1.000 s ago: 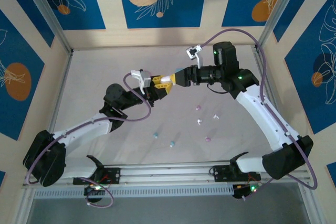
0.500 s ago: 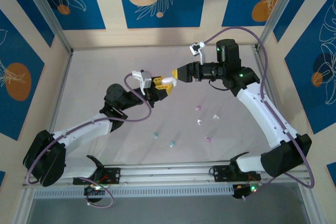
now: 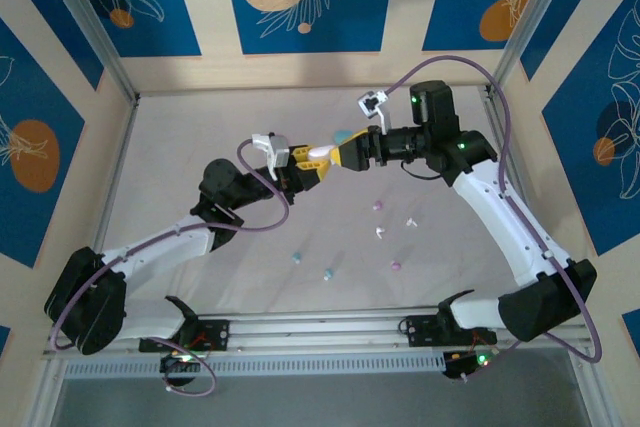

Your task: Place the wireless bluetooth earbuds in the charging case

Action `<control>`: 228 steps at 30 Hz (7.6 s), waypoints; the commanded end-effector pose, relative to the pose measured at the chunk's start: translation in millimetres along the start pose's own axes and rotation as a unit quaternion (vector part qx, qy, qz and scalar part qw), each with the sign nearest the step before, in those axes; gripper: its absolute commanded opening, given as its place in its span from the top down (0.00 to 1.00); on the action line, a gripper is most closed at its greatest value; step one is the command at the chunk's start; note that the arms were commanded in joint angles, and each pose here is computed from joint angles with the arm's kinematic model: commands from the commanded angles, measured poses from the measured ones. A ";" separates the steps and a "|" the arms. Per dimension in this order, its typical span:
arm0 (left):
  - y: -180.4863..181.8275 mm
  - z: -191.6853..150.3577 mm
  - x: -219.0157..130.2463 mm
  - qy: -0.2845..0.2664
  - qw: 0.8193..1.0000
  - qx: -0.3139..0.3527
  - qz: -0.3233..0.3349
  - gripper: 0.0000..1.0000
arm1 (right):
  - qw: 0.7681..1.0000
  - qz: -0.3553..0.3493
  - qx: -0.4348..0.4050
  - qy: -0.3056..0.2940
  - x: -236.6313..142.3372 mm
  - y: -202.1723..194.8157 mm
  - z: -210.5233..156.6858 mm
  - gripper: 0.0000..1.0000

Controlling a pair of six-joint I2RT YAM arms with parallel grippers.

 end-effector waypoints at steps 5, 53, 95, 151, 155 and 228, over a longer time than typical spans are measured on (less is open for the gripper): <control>-15.9 25.3 5.8 -0.028 0.999 0.022 -0.035 0.94 | 0.999 -0.017 -0.021 0.022 9.2 -4.6 -6.0 0.26; -2.8 7.1 -10.5 0.001 0.998 0.038 0.044 0.91 | 0.849 -0.294 0.439 0.025 -84.5 -187.5 -172.4 0.52; 1.1 -2.0 -11.6 0.011 0.998 0.037 0.053 0.89 | 0.767 -0.436 0.325 0.341 4.6 -216.8 -263.1 0.61; 2.8 -5.5 -9.9 0.021 0.998 0.025 0.055 0.88 | 0.788 -0.450 0.288 0.306 4.8 -213.2 -236.4 0.73; 5.5 -8.0 -9.1 0.022 0.998 0.023 0.059 0.87 | 0.829 -0.434 0.258 0.240 -3.2 -189.8 -189.8 0.73; 0.6 4.0 30.3 -0.066 0.989 0.090 0.100 0.86 | 0.976 -0.195 0.028 -0.089 16.2 6.1 -4.9 0.72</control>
Point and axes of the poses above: each hand's point on the last joint's axis, 136 mm out from that joint toward the fingers, its own x axis out along the fingers, its own y axis along the line the jaws close on, z = x × y, the point moved 1 cm from there along -x, back along the fingers, and after that the axes turned 1 degree about -x, right-handed, at the moved point
